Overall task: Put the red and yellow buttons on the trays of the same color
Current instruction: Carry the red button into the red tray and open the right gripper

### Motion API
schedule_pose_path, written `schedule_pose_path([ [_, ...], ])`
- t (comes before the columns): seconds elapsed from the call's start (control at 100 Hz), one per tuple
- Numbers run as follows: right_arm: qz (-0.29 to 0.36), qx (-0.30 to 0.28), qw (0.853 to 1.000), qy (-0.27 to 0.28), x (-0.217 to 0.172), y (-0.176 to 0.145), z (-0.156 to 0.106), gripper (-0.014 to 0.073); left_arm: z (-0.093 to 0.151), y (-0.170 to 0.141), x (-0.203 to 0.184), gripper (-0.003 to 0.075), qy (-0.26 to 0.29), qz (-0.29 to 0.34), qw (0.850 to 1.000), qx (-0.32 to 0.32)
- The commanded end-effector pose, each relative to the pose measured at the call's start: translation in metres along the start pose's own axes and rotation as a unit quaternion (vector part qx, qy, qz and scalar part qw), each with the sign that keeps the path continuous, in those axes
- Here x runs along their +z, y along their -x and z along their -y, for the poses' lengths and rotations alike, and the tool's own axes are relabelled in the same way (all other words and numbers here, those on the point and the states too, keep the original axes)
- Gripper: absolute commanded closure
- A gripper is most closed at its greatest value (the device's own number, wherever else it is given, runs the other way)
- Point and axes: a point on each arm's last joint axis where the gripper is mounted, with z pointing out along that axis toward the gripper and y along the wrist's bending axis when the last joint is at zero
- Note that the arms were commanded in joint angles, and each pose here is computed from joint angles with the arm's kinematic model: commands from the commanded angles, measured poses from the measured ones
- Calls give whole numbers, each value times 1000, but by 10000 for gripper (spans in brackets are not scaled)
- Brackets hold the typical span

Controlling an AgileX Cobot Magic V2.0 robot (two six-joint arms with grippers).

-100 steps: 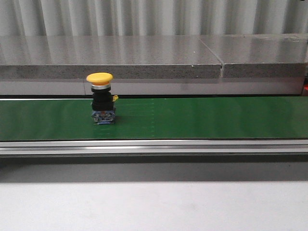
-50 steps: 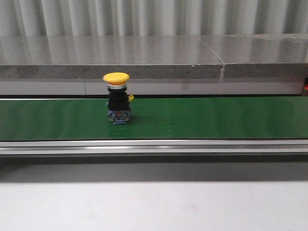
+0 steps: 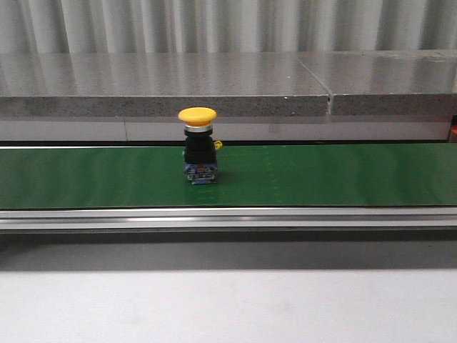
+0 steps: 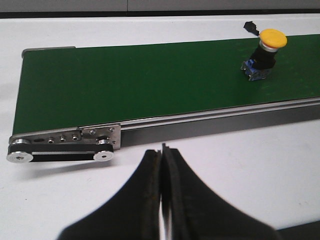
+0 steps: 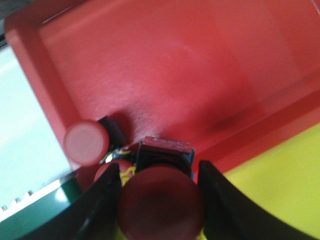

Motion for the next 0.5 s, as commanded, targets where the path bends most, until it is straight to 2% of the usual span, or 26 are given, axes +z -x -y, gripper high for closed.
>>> schedule_pose_path([
  [0.0, 74, 6, 997, 6, -20, 17, -1, 424, 3, 12, -3, 740, -12, 41, 999, 0],
  [0.49, 97, 27, 995, 13, 40, 27, 2, 424, 3, 12, -3, 740, -12, 41, 999, 0],
])
